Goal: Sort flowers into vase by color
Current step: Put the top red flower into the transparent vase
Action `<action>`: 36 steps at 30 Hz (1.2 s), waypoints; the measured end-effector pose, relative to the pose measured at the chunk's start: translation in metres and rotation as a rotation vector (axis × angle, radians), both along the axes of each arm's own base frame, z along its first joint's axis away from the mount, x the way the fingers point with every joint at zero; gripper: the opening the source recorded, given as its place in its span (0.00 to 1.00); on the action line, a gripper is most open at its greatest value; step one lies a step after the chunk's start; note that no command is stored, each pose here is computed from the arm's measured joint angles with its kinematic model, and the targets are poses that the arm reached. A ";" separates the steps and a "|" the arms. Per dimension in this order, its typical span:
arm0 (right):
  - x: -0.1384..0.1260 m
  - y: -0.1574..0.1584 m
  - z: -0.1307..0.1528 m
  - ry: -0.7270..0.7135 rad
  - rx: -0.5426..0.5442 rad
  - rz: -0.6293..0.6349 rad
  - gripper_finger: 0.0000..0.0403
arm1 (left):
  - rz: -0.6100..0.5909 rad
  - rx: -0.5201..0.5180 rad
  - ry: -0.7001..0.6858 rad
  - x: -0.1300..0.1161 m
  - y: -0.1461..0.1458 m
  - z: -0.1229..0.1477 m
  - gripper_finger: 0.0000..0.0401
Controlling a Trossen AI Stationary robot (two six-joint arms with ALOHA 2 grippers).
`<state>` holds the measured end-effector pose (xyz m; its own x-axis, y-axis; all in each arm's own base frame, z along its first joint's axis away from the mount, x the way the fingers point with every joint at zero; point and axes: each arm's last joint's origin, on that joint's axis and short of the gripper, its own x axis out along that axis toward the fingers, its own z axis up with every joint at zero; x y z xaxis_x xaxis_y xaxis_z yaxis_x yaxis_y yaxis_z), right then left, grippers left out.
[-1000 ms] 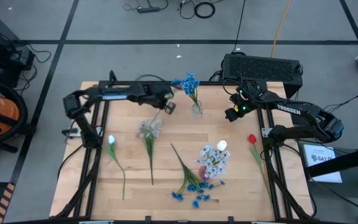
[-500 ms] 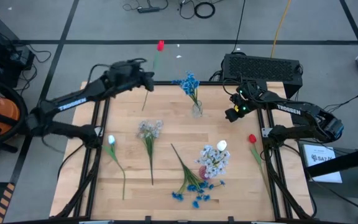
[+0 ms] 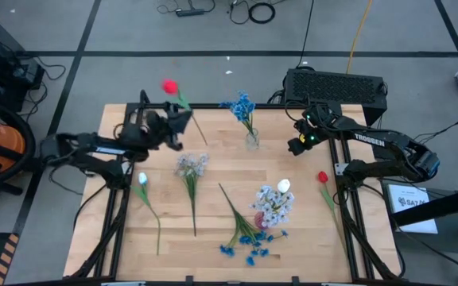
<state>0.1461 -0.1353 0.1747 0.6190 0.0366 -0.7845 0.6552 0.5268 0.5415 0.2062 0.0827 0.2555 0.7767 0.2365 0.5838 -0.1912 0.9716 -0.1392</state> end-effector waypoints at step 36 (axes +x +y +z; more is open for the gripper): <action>0.004 -0.004 0.003 -0.041 0.065 -0.137 0.00 | -0.070 0.304 0.104 0.182 0.060 -0.035 0.00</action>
<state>0.1497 -0.1392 0.1775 0.6529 -0.0005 -0.7574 0.6954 0.3966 0.5992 0.3886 0.1426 0.2202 0.8440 0.0072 0.5362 -0.1203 0.9770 0.1762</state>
